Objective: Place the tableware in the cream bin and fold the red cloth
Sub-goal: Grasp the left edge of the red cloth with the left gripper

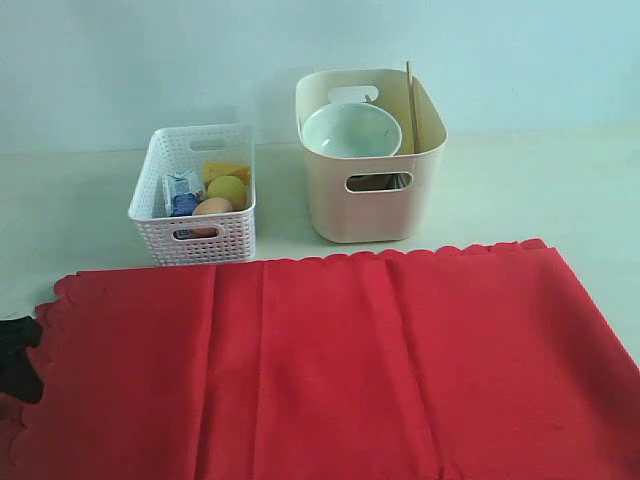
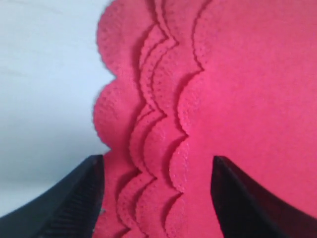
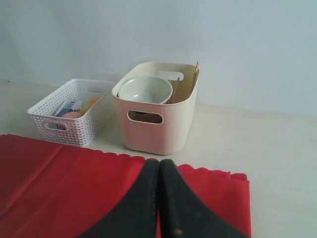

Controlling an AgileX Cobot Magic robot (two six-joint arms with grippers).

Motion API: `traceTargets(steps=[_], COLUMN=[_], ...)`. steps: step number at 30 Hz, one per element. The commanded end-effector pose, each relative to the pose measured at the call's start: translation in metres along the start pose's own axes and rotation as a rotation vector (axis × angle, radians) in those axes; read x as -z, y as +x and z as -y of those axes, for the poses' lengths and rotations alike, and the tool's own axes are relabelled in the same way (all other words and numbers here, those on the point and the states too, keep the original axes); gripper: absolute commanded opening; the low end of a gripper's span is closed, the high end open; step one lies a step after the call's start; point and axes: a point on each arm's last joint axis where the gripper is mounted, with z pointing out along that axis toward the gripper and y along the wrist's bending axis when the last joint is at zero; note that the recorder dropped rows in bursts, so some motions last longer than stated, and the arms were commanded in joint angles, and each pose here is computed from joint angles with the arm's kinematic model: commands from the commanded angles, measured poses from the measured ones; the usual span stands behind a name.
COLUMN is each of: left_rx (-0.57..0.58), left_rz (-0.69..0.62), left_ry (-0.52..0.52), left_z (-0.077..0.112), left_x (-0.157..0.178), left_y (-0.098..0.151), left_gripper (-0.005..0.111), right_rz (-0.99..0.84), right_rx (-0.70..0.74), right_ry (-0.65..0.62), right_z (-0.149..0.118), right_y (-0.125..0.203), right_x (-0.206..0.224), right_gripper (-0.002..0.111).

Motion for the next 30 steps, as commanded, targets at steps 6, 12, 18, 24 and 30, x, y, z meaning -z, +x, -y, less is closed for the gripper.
traceTargets(steps=[6,12,18,24,30], left_rx=[0.003,0.002,-0.014,-0.077,-0.142], left_rz=[0.005,-0.019,-0.031,-0.029,-0.038], left_ry=[-0.005,-0.011,0.053,0.227,0.348], left_z=[-0.003,-0.005,0.0,0.016,0.028], left_x=[-0.008,-0.014,-0.016,-0.014,-0.005], left_y=[-0.008,-0.008,-0.008,-0.007,-0.012], left_gripper=[0.061,0.061,0.061,0.06,0.031], right_rz=[0.068,0.072,0.072,0.072,0.072], right_rx=[0.014,0.015,0.015,0.015,0.015], right_ry=[0.002,0.002,0.002,0.002,0.002], right_z=[-0.002,-0.002,-0.002,-0.002,-0.002], right_y=[0.002,0.002,0.002,0.002,0.002], right_x=[0.011,0.011,0.011,0.011,0.011], right_gripper=[0.0,0.0,0.0,0.0,0.0])
